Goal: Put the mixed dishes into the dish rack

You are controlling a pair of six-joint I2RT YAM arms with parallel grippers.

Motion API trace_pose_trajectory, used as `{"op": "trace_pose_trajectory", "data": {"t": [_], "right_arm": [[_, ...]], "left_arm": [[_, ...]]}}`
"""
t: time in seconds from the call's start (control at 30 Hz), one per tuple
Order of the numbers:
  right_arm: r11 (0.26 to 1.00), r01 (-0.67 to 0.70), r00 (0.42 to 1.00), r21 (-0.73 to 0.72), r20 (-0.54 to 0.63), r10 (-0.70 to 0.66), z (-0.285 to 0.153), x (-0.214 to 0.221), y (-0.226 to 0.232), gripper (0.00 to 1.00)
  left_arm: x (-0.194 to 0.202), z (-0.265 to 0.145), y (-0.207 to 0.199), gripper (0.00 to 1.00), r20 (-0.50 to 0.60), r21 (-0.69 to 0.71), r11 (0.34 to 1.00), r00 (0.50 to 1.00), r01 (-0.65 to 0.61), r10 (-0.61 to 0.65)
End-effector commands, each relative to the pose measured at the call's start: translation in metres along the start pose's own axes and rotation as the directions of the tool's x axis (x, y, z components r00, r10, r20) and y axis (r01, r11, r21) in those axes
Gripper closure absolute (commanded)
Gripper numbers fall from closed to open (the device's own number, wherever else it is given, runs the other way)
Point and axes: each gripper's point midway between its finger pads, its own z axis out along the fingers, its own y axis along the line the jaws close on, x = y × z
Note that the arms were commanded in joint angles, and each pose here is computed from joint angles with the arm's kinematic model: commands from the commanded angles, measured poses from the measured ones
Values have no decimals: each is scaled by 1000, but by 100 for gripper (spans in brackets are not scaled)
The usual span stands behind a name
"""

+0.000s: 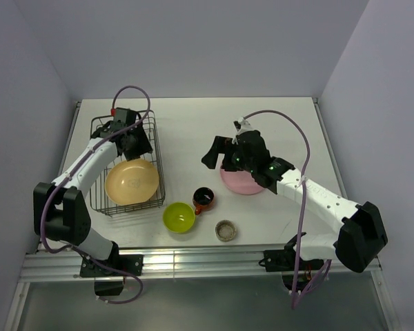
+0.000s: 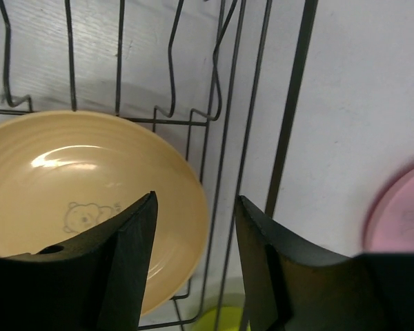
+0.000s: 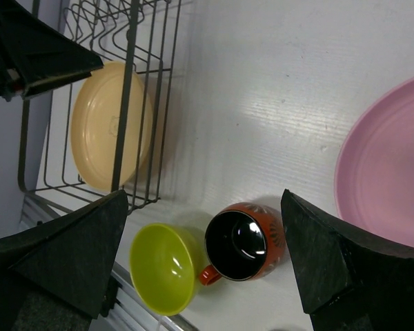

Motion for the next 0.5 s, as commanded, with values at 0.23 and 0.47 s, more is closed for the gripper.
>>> {"op": "trace_pose_trajectory", "data": {"t": [0.23, 0.47], "right_arm": [[1000, 13, 997, 13, 72, -14, -15, -8, -5, 1], [999, 12, 994, 31, 105, -15, -25, -12, -13, 1]], "left_arm": [[-2, 16, -23, 38, -16, -34, 942, 943, 333, -333], [12, 27, -8, 35, 1, -93, 903, 907, 419, -421]]}}
